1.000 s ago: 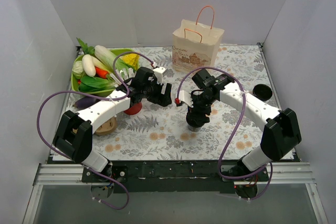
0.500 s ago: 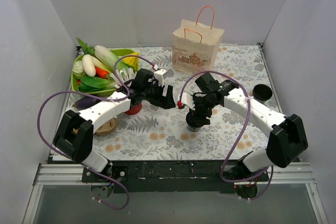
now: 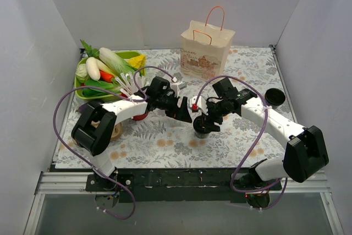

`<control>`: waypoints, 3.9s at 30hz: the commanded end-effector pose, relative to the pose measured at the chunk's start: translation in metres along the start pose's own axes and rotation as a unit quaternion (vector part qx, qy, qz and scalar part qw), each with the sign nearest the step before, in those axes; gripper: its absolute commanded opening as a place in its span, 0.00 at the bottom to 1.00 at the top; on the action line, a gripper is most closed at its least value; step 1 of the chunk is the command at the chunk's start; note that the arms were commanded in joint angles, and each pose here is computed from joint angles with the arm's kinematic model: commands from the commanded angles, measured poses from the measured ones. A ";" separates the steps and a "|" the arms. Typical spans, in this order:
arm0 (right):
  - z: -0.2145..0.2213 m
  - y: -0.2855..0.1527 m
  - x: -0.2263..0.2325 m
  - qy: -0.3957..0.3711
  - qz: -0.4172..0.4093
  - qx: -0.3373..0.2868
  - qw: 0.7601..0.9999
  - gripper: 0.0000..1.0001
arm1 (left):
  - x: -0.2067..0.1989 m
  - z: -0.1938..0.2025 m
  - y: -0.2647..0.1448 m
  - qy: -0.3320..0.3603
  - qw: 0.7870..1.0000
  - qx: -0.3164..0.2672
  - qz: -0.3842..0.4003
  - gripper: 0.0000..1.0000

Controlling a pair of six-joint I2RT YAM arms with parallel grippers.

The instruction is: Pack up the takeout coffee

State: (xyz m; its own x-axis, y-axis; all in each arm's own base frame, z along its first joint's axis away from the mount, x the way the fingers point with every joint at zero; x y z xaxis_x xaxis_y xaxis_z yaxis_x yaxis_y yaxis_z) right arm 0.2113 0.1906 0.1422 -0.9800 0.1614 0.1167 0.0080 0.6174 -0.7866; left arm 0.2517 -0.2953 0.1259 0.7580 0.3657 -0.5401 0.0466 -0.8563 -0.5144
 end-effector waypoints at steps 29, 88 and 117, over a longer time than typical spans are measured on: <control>0.073 0.041 0.012 0.090 -0.049 0.067 0.992 0.50 | 0.017 0.004 0.048 -0.062 0.995 0.007 0.076 0.69; 0.033 -0.012 0.001 0.097 0.061 -0.052 0.992 0.66 | 0.022 0.015 0.035 -0.003 0.999 0.019 0.030 0.64; 0.024 -0.029 -0.007 0.120 0.162 -0.199 0.959 0.54 | -0.015 -0.012 0.021 0.027 0.991 -0.001 0.133 0.66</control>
State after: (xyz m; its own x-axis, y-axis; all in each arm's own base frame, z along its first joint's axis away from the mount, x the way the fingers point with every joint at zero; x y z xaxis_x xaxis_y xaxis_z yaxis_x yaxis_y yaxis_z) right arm 0.2060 0.1491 0.1442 -0.8582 0.5090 0.0661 0.3835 0.7214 -0.5766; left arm 0.2474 -0.3181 0.0979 0.7315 0.1833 -0.6568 -0.1457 -0.8989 -0.4132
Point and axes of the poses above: each gripper's point midway between its finger pads, its own y axis out along the fingers, its own x axis along the line the jaws close on, z = x × y, the point moved 4 cm from there along -y, back along the fingers, and after that the axes turned 13 degrees about y, right-handed, at the moved point
